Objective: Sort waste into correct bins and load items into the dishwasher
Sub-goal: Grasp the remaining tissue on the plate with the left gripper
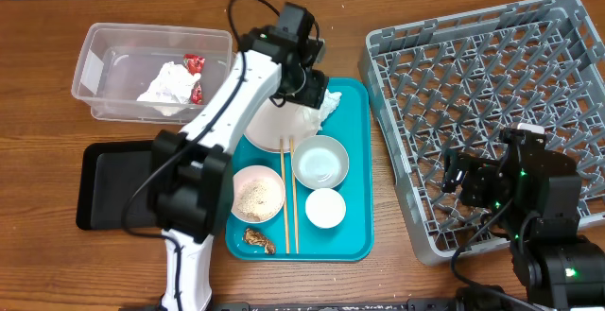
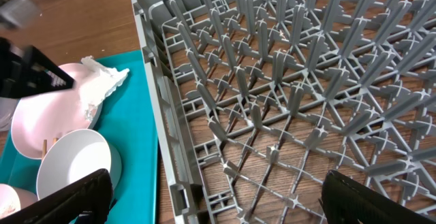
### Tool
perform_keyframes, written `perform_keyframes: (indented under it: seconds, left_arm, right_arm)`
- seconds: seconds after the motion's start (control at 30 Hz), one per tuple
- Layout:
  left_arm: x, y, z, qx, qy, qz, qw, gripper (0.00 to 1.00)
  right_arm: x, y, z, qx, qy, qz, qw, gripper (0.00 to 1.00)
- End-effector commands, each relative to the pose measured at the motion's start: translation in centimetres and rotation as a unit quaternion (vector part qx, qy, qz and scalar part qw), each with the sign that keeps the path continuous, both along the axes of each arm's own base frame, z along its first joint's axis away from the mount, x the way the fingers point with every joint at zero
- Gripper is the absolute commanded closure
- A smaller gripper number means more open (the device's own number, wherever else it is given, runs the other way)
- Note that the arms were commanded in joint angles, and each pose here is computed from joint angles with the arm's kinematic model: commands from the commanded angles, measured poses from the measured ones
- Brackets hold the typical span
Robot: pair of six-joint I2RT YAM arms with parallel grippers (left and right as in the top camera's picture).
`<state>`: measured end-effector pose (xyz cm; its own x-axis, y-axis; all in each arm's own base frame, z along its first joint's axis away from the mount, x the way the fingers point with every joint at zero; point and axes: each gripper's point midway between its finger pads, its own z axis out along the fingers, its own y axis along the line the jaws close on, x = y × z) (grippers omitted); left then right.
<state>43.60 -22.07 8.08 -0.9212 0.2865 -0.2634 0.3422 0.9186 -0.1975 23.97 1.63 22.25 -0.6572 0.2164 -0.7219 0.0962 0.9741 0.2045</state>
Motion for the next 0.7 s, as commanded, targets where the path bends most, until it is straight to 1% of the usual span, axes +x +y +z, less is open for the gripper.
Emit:
perform_keyframes:
  seconds: [0.0, 0.13, 0.17, 0.3, 0.47, 0.63, 0.67]
  left_arm:
    - [-0.2, 0.4, -3.0, 0.027, 0.024, 0.009, 0.999, 0.34]
    - [-0.1, 0.6, -4.4, 0.037, 0.032, 0.011, 0.999, 0.35]
    - [-0.1, 0.7, -4.6, 0.041, 0.031, 0.012, 0.999, 0.37]
    - [0.1, 0.6, -5.3, 0.04, 0.032, 0.011, 0.999, 0.38]
    - [0.1, 0.6, -5.8, 0.043, 0.035, 0.011, 0.998, 0.48]
    - [0.3, 0.6, -5.8, 0.043, 0.031, 0.011, 0.999, 0.53]
    - [0.4, 0.7, -5.8, 0.046, 0.029, 0.012, 0.998, 0.55]
  right_arm:
    - [0.0, -0.2, 1.1, -0.002, -0.015, -0.004, 1.0, 0.0]
    - [0.0, -0.2, 1.1, -0.002, -0.015, -0.004, 1.0, 0.0]
    - [0.0, -0.2, 1.1, -0.002, -0.015, -0.004, 1.0, 0.0]
    - [0.0, -0.2, 1.1, -0.002, -0.015, -0.004, 1.0, 0.0]
    - [0.0, -0.2, 1.1, -0.002, -0.015, -0.004, 1.0, 0.0]
    - [0.0, -0.2, 1.1, -0.002, -0.015, -0.004, 1.0, 0.0]
    - [0.0, -0.2, 1.1, -0.002, -0.015, -0.004, 1.0, 0.0]
